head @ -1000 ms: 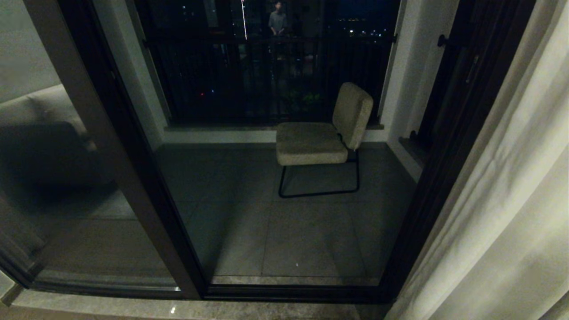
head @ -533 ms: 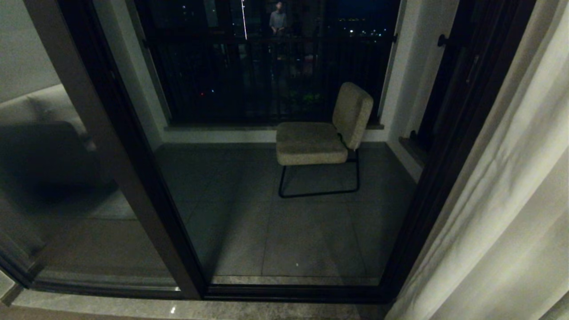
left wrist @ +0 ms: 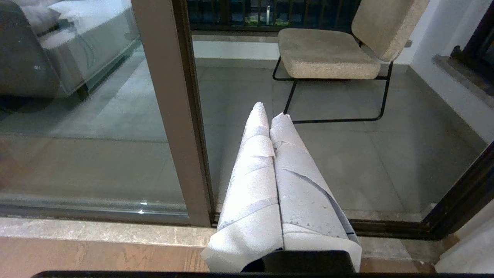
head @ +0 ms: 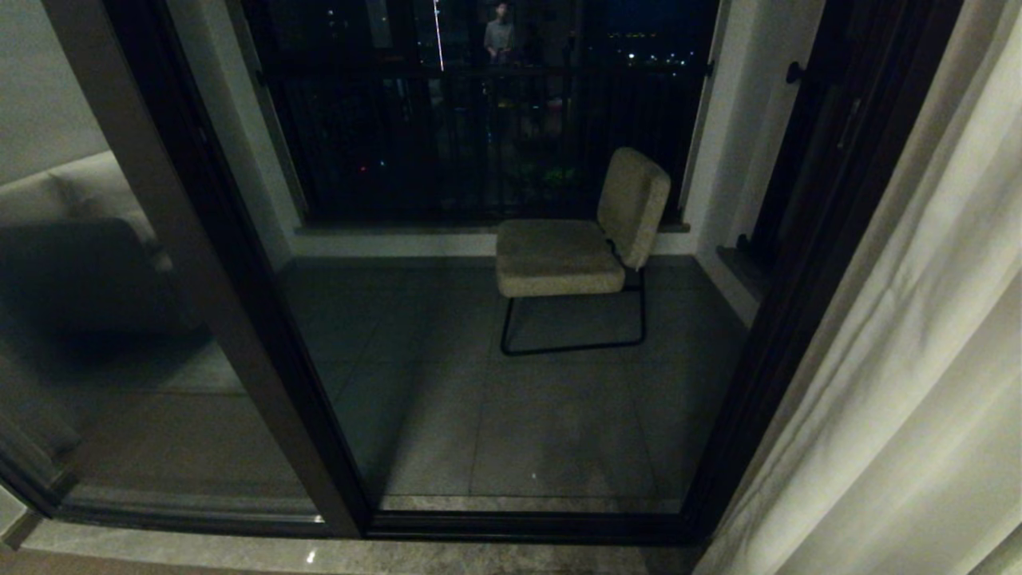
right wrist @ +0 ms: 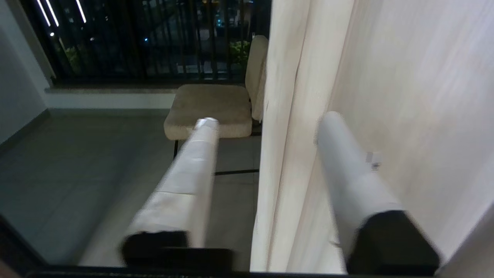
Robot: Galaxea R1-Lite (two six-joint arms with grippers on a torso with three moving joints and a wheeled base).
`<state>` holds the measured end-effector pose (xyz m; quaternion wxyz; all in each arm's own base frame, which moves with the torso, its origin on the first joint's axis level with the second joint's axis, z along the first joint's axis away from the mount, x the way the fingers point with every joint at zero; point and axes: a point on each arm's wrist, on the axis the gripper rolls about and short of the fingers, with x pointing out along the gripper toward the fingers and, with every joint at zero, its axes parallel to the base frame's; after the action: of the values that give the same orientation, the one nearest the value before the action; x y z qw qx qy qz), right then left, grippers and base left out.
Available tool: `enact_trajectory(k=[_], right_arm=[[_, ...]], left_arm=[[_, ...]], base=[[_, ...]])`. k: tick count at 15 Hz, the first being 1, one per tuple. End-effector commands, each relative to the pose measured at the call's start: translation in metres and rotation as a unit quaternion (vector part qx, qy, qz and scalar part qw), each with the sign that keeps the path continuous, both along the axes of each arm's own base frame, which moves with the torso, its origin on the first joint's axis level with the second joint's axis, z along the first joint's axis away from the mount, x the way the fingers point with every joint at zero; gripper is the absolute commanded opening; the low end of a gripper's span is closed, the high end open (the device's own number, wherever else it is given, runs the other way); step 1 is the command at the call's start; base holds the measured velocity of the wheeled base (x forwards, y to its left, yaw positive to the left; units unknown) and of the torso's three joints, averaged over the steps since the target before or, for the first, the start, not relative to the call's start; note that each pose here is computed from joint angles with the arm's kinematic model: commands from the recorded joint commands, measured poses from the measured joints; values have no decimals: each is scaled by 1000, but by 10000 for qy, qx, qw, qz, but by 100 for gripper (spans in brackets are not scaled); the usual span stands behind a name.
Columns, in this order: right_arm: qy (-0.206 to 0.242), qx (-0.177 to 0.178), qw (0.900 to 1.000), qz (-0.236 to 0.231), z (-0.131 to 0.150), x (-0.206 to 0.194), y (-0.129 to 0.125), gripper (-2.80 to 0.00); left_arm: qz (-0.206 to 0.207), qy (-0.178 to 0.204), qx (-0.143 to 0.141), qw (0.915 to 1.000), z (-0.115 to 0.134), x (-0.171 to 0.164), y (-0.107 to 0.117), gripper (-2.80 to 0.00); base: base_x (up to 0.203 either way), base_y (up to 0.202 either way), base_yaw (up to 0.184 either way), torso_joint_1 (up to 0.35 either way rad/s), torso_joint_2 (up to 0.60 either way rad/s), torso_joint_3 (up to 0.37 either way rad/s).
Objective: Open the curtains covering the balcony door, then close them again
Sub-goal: Close the inner curtains on both sides
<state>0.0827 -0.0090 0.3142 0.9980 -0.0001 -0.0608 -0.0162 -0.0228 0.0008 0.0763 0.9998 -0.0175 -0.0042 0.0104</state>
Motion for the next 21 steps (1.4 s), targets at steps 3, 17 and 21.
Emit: enact_trajectory(k=[3,17,21], right_arm=[[-81,228,9997,-9,25,28,-5,0],[-857,235,9958,-200,74,146,-33,0],[-942,270,9948,-288,80,173,-44,0]], left_arm=[[2,-5,-2,10000,0,0,0,-280],[2,2,-2,10000,0,0,0,-280],[2,-4,-2,10000,0,0,0,-280]], base=[[0,0,0,0,0,0],[0,0,0,0,0,0],[0,0,0,0,0,0]])
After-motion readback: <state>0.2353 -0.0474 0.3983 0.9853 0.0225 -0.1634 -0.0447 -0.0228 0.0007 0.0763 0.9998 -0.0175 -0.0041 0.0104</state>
